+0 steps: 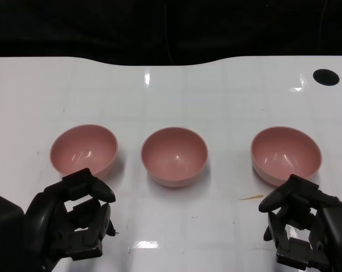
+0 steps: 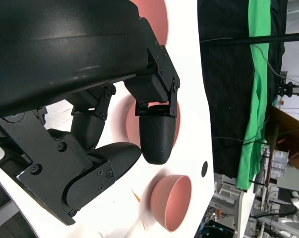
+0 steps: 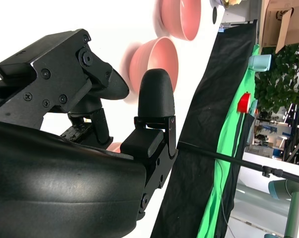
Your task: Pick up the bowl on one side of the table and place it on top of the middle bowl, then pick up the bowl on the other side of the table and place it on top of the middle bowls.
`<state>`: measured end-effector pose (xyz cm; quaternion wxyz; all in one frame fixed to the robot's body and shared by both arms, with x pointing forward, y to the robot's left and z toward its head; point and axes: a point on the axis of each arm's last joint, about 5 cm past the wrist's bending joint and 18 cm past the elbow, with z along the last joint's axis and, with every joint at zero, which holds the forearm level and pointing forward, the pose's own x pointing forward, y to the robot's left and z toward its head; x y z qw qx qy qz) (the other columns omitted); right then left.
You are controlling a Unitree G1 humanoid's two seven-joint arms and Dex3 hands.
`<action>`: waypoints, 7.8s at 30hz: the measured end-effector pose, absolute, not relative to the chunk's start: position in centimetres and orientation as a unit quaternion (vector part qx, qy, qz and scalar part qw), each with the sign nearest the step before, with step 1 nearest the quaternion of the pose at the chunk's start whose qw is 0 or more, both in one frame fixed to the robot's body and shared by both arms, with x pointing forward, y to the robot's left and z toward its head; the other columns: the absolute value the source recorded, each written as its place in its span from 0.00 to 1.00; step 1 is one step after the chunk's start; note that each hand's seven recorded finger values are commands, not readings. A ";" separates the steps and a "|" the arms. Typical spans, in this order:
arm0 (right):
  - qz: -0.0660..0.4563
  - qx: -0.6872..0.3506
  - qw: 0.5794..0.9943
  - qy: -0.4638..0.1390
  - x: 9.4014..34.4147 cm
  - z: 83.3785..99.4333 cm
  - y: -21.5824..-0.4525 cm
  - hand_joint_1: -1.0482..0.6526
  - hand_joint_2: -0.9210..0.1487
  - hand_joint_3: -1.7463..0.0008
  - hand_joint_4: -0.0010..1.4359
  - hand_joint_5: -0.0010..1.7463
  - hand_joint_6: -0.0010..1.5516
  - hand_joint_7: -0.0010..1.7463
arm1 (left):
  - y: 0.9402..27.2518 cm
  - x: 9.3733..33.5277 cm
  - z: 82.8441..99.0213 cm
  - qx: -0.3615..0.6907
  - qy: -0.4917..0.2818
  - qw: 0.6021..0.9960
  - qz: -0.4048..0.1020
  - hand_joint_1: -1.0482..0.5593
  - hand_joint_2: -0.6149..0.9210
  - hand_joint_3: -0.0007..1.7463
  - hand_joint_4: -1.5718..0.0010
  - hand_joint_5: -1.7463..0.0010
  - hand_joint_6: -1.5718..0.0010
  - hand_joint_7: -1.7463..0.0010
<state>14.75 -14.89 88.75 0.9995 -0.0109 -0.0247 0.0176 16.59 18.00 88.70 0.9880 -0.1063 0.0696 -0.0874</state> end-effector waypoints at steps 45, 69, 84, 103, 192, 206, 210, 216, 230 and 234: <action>0.018 -0.008 0.999 -0.026 14.8 88.8 -14.9 0.61 0.37 0.36 0.49 0.88 0.43 0.74 | 18.0 16.7 88.7 -0.113 0.072 0.987 -0.085 0.50 0.55 0.80 0.48 0.08 0.46 0.25; 0.011 -0.134 0.986 -0.097 15.3 89.8 -15.6 0.50 0.12 0.86 0.31 0.53 0.29 0.36 | 17.9 16.7 88.8 -0.111 0.072 0.988 -0.086 0.50 0.53 0.83 0.49 0.06 0.48 0.23; 0.028 -0.285 0.949 -0.133 16.2 91.1 -16.5 0.45 0.07 0.99 0.22 0.51 0.28 0.25 | 17.7 16.7 88.8 -0.115 0.067 0.988 -0.085 0.50 0.53 0.82 0.48 0.08 0.47 0.23; 0.019 -0.535 0.835 -0.130 18.6 92.1 -16.2 0.37 0.11 1.00 0.25 0.32 0.33 0.05 | 17.7 16.6 88.8 -0.113 0.069 0.988 -0.079 0.50 0.55 0.78 0.47 0.08 0.47 0.25; 0.091 -0.511 0.840 -0.158 23.5 96.2 -13.5 0.48 0.09 1.00 0.68 0.70 0.76 0.00 | 17.6 16.5 89.1 -0.122 0.066 0.987 -0.076 0.51 0.59 0.76 0.46 0.12 0.43 0.34; 0.118 -0.498 0.834 -0.208 24.4 97.9 -11.7 0.46 0.08 1.00 0.62 0.86 0.76 0.00 | 17.5 16.5 89.0 -0.125 0.066 0.987 -0.076 0.52 0.59 0.75 0.46 0.11 0.43 0.34; 0.133 -0.506 0.823 -0.223 25.0 98.0 -10.9 0.45 0.08 1.00 0.61 0.88 0.77 0.00 | 17.4 16.5 89.0 -0.126 0.067 0.987 -0.078 0.52 0.59 0.75 0.46 0.11 0.43 0.34; 0.156 -0.503 0.816 -0.239 25.5 98.2 -9.7 0.44 0.08 1.00 0.60 0.88 0.77 0.00 | 17.3 16.5 89.0 -0.123 0.067 0.987 -0.079 0.52 0.58 0.76 0.45 0.11 0.43 0.34; 0.208 -0.505 0.802 -0.242 26.2 97.9 -7.6 0.43 0.05 1.00 0.60 0.87 0.75 0.00 | 17.3 16.5 89.0 -0.122 0.068 0.987 -0.081 0.54 0.61 0.74 0.46 0.10 0.45 0.30; 0.222 -0.507 0.799 -0.234 26.4 97.4 -7.2 0.43 0.04 1.00 0.59 0.91 0.75 0.00 | 17.3 16.5 89.0 -0.122 0.068 0.987 -0.081 0.53 0.61 0.71 0.46 0.10 0.45 0.31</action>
